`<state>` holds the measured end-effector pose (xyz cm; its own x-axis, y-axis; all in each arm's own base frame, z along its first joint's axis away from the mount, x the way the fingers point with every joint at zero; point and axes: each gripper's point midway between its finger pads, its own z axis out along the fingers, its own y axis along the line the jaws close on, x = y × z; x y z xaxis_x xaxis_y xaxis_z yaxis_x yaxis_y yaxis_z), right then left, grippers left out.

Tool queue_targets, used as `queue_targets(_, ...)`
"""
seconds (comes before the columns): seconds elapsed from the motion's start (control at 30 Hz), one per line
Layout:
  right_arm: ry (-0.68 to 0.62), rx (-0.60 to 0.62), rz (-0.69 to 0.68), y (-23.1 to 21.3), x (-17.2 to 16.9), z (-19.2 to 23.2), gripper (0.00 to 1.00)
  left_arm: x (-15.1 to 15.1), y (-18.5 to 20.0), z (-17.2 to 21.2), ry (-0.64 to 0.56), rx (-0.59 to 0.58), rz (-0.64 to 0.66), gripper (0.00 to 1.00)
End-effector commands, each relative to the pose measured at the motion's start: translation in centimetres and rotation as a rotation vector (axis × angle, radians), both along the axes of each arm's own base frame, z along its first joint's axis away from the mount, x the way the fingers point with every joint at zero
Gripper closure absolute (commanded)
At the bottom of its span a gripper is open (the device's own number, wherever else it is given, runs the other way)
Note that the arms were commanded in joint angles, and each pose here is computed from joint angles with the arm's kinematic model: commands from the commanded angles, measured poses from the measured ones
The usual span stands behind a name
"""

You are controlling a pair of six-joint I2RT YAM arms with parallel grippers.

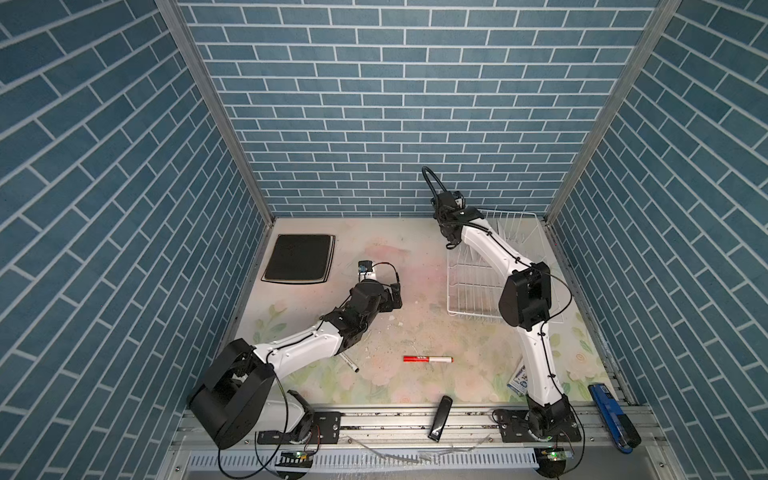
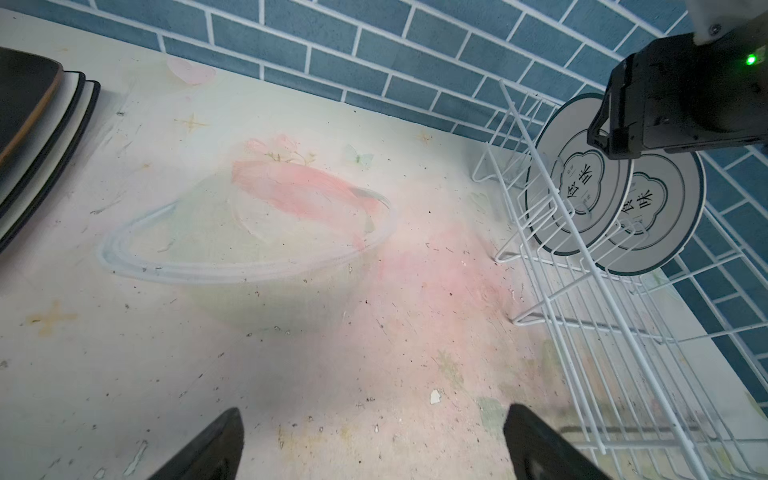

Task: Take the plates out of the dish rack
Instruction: 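Move the left gripper toward the rack while the right gripper descends onto a white plate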

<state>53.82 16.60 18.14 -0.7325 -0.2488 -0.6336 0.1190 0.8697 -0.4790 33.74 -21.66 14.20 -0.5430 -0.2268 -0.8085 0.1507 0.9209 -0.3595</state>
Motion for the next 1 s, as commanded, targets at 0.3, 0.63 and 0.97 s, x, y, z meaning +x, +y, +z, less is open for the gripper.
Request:
queue_targets(0.3,0.021,-0.011,-0.055,-1.5,0.3,-2.2,0.46,0.6,-0.9,1.5,-0.033,-0.018,-0.014,0.0)
queue_targets(0.63,0.037,0.011,-0.071,-1.9,0.6,-3.5,0.58,0.6,-0.7,1.7,-0.033,-0.01,-0.009,0.0)
queue_targets(0.97,0.046,0.027,-0.077,-1.9,0.6,-4.3,0.68,0.6,-0.6,1.6,-0.03,-0.01,-0.005,0.0)
